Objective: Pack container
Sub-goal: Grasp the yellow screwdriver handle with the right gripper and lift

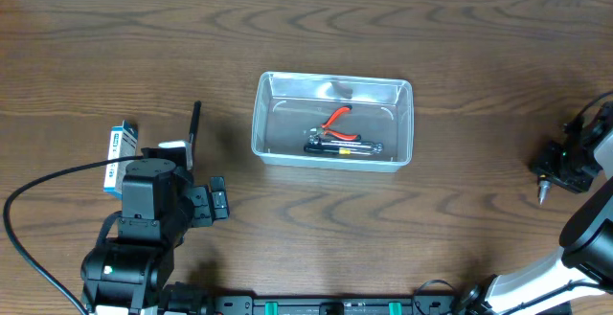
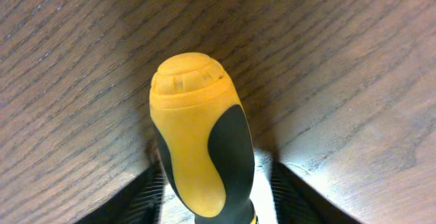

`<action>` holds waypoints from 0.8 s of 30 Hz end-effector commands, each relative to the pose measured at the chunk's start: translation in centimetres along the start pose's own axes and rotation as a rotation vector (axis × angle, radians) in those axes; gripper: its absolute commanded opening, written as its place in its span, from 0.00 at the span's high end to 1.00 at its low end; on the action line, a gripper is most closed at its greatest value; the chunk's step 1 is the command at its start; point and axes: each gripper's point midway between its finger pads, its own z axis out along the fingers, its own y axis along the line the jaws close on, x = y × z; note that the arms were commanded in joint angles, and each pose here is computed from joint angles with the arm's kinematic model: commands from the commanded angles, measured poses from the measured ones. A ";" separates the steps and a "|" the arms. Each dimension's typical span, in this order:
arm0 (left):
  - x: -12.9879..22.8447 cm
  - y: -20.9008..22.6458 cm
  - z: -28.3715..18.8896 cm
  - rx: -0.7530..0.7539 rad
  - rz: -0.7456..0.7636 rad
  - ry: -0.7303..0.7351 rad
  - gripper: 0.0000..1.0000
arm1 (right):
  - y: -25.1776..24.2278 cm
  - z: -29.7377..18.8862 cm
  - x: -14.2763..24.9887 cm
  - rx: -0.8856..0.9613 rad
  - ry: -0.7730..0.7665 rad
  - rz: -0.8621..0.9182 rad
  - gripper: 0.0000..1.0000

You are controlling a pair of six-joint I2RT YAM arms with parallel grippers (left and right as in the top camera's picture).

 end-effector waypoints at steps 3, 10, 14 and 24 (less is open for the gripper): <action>-0.6 0.1 -0.5 -0.005 0.001 -0.018 0.02 | -0.1 1.4 1.1 -0.001 0.055 0.005 0.62; -0.6 0.1 -0.5 -0.005 0.000 -0.018 0.02 | 0.0 1.4 1.1 -0.010 0.056 0.005 0.68; -0.6 0.1 -0.5 -0.005 0.000 -0.018 0.02 | 0.3 1.4 1.1 -0.025 0.054 0.006 0.75; -0.6 0.1 -0.5 -0.005 0.000 -0.018 0.02 | 1.9 1.3 0.6 -0.116 0.030 0.005 0.99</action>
